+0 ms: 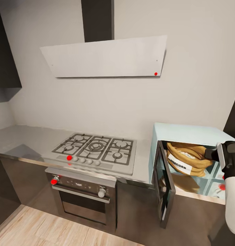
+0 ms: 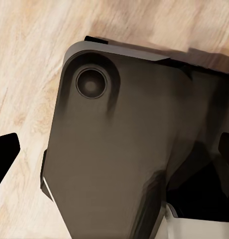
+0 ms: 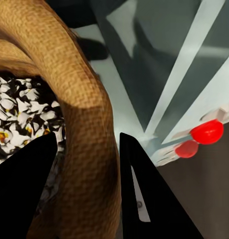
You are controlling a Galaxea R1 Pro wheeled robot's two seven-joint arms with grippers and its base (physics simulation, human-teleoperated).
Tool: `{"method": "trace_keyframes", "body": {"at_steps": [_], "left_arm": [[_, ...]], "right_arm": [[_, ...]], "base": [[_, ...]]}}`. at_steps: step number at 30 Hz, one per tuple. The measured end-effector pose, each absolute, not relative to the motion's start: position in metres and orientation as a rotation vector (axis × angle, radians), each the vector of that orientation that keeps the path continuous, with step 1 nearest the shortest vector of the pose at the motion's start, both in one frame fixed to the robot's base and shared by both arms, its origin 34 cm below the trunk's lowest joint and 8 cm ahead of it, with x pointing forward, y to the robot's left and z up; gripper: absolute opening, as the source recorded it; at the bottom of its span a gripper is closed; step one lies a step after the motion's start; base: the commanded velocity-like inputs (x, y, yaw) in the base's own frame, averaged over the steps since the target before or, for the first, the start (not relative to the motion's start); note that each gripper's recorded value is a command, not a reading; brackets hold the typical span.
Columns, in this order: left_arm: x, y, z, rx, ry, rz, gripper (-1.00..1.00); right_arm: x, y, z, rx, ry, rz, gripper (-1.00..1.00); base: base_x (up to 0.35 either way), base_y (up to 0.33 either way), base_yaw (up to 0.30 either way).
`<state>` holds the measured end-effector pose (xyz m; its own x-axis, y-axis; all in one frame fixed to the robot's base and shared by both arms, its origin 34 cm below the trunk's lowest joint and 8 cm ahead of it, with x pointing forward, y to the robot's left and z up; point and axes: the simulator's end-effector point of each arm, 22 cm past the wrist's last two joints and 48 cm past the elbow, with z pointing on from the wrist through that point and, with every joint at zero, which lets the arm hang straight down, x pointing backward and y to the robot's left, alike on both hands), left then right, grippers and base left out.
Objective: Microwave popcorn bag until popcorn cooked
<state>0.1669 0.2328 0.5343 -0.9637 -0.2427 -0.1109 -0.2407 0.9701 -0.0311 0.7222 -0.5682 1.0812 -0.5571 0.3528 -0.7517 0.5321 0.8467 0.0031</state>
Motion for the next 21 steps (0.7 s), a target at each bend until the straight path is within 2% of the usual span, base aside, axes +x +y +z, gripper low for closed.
{"method": "trace_keyframes", "body": {"at_steps": [4,9,16,21], "left_arm": [[0.167,0.233,0.534,-0.37,3.004,-0.026,1.0],[0.165,0.233,0.537,-0.369,2.994,-0.028,1.0],[0.165,0.233,0.537,-0.369,2.997,-0.028,1.0],[0.162,0.233,0.54,-0.366,2.981,-0.031,1.0]], "right_arm": [[0.722,-0.567,1.081,0.646,2.216,-0.282,-1.0],[0.714,-0.566,1.085,0.638,2.219,-0.295,-1.0],[0.715,-0.565,1.083,0.642,2.219,-0.285,-1.0],[0.699,-0.564,1.084,0.637,2.224,-0.285,-1.0]], "base": [[0.028,0.0,0.0],[0.183,0.0,0.0],[0.016,0.0,0.0],[0.229,0.0,0.0]]}}
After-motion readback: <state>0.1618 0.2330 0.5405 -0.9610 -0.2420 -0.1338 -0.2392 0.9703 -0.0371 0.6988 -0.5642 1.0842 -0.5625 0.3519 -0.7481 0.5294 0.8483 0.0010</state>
